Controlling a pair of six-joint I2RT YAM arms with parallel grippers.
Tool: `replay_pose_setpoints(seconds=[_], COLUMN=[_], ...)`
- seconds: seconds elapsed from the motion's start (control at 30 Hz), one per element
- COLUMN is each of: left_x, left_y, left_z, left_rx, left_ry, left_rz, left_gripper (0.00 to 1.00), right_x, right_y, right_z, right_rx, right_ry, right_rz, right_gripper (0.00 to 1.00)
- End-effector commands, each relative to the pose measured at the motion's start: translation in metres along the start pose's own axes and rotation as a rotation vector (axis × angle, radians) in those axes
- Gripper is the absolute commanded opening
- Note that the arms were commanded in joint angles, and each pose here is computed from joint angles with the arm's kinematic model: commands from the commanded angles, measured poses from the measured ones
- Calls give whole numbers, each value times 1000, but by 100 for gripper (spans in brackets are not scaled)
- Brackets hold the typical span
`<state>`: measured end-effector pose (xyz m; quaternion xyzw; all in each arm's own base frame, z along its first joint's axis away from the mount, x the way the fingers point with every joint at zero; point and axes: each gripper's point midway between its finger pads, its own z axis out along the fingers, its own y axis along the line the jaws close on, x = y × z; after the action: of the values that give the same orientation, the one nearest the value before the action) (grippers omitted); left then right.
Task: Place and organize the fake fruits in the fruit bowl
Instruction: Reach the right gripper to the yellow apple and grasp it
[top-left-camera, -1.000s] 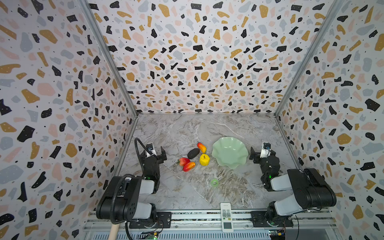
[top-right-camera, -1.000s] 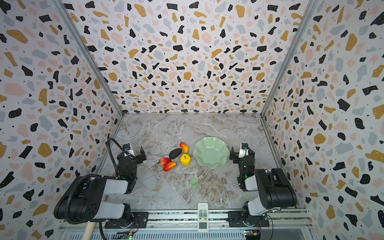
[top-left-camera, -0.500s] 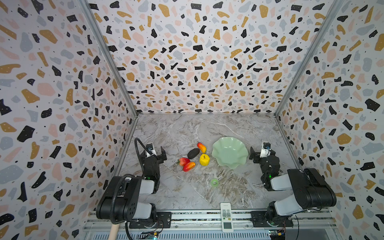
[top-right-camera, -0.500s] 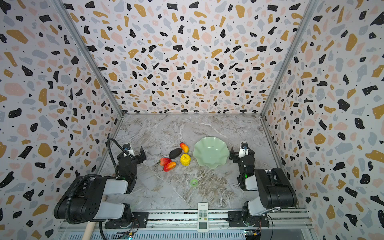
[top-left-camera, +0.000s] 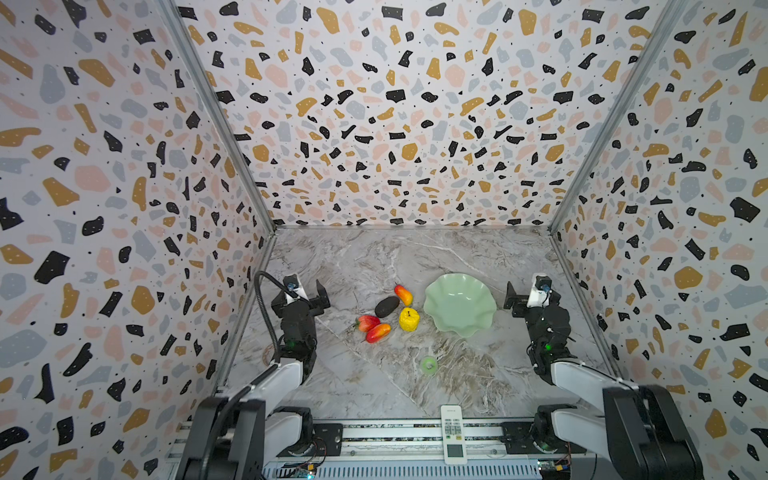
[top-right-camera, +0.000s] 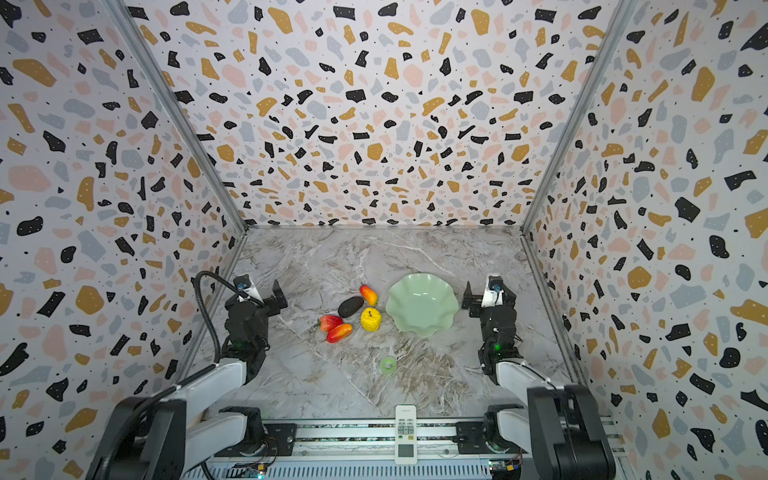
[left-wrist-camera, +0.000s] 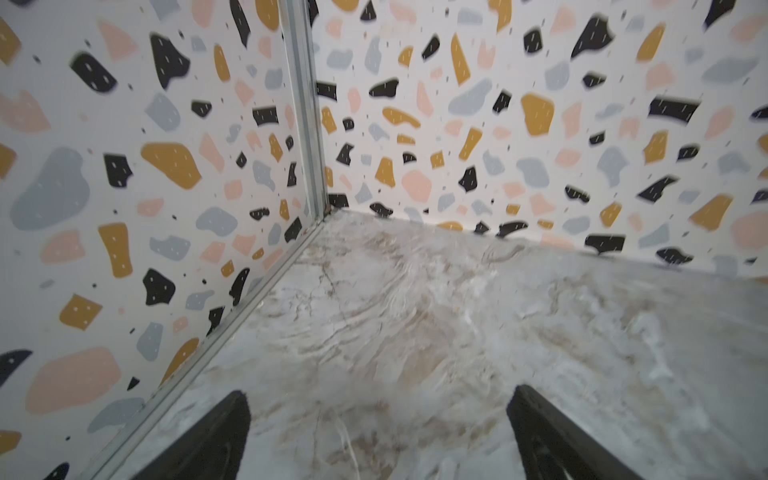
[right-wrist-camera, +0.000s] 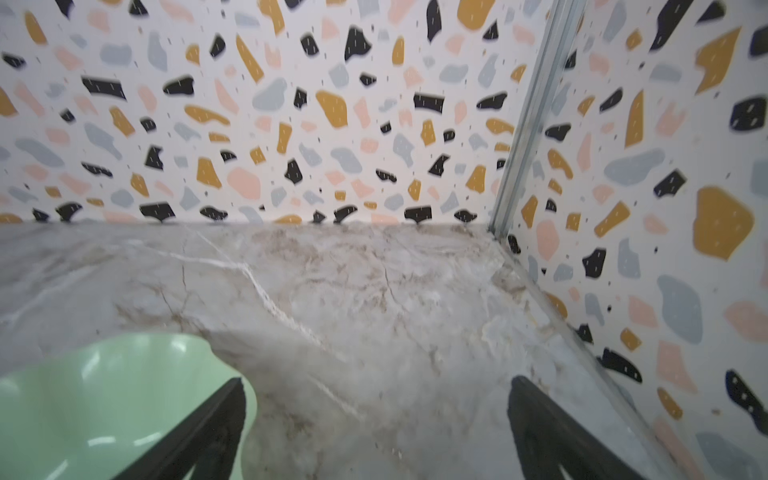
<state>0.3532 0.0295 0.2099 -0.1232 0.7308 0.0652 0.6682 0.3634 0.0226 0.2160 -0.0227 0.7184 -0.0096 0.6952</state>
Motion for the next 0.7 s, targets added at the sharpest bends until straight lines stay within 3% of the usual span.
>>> replay_pose_setpoints(seconds=[0.0, 0.13, 0.27, 0.47, 0.67], left_x=[-21, -51, -59, -30, -19], left_y=[-15, -27, -50, -62, -72], left_z=[-11, -27, -46, -63, -63], left_rx=[63, 134, 289, 404, 467], left_ry=[106, 227, 360, 490, 495], left_rz=[-61, 22, 131, 196, 196], left_gripper=[100, 99, 100, 99, 100], right_x=[-24, -45, -28, 14, 55], right_y=[39, 101, 183, 266, 313], right_z=[4, 6, -11, -46, -70], right_rx=[-189, -439, -722, -870, -1017], right_ry=[116, 231, 411, 530, 635], right_rz=[-4, -44, -196, -503, -628], right_gripper=[99, 99, 99, 99, 99])
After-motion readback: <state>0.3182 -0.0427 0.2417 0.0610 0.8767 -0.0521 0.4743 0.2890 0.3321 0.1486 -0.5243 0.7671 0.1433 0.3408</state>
